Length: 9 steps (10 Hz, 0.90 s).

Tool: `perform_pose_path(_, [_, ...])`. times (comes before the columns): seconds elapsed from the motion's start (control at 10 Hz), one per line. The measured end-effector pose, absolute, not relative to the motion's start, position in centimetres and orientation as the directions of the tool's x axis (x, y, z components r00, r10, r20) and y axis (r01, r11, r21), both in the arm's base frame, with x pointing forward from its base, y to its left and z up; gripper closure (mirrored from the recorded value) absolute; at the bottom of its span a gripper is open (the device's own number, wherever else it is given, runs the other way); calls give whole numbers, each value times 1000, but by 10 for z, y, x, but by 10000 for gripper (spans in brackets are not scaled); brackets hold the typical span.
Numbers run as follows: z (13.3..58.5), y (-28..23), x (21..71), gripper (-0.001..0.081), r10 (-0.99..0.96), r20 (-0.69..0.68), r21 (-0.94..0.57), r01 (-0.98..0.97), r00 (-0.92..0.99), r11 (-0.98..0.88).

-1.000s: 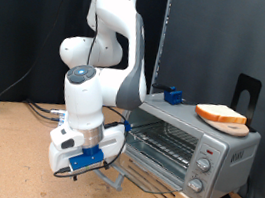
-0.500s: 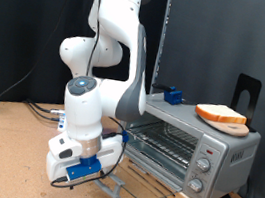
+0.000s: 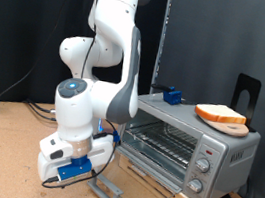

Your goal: Make a piece of toast with the oven

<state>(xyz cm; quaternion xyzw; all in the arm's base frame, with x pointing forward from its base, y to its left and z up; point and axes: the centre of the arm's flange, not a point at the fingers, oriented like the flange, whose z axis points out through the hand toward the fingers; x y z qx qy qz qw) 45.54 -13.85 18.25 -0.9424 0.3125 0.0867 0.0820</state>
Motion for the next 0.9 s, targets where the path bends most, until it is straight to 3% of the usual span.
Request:
perform_pose_path(0.6, [232, -161, 443, -1, -519, -259, -209, -571, 815, -794])
perform_pose_path(0.9, [250, -142, 441, -1, -395, -379, -364, -527, 837, -768])
